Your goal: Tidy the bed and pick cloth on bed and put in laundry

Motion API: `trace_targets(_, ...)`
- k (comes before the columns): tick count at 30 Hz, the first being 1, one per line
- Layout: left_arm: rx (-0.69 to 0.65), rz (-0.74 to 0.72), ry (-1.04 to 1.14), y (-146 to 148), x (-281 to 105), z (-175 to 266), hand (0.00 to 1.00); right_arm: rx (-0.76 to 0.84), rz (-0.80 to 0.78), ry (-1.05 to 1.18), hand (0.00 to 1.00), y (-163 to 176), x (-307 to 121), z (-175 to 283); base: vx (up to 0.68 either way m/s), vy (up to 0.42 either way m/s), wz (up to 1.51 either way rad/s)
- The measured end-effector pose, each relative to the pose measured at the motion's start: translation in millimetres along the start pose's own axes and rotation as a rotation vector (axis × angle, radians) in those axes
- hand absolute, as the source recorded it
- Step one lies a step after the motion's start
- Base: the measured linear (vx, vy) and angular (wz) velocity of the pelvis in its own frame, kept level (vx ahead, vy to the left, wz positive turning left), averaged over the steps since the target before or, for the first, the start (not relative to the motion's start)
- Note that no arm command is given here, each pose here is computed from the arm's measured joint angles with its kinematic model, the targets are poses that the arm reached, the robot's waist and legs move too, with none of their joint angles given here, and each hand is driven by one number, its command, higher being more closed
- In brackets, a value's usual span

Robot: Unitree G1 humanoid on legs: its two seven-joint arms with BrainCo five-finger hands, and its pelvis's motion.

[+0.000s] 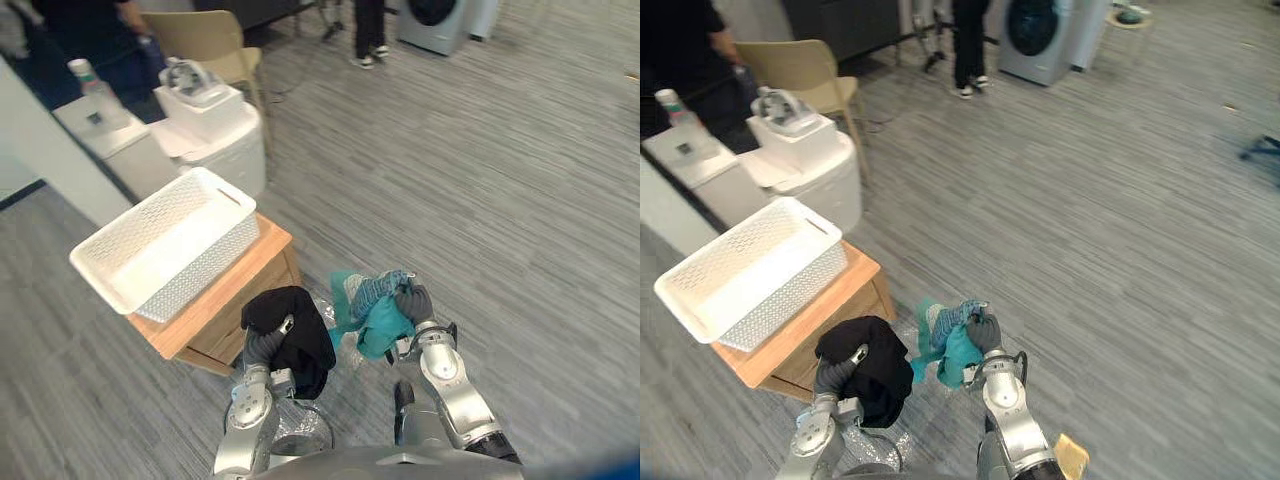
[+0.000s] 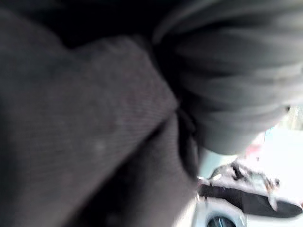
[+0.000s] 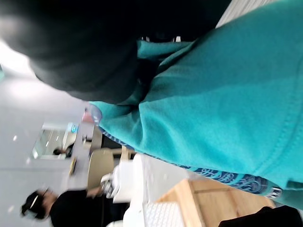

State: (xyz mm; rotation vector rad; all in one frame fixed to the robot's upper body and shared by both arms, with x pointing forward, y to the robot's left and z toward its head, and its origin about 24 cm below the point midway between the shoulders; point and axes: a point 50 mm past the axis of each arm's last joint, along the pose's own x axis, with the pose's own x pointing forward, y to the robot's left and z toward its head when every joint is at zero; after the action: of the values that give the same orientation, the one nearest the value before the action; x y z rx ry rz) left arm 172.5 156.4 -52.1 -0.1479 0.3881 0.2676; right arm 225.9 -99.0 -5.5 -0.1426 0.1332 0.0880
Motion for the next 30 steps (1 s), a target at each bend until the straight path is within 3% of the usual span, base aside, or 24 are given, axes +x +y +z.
trace_targets(9, -0.062, 0.031, 0.016, -2.2, -2.6, -3.7, 1.00, 0.009, 0.035, -0.077, 1.00, 7.3, -0.4, 15.6, 0.18, -0.174, 0.65)
trace_targets(15, -0.075, 0.028, 0.025, -5.6, -4.9, -6.1, 1.00, -0.005, -0.024, -0.080, 1.00, -11.0, 5.1, 16.6, 0.19, 0.170, 0.50)
trace_targets(26, -0.095, 0.085, -0.025, 9.8, -15.1, 3.5, 1.00, 0.007, 0.003, -0.122, 1.00, -1.4, 18.2, 30.1, 0.13, 0.076, 0.25)
trace_targets(30, -0.057, 0.023, -0.019, 4.1, -16.4, 2.0, 1.00, 0.015, -0.002, -0.055, 1.00, -1.5, 6.0, 12.5, 0.00, 0.053, 0.03)
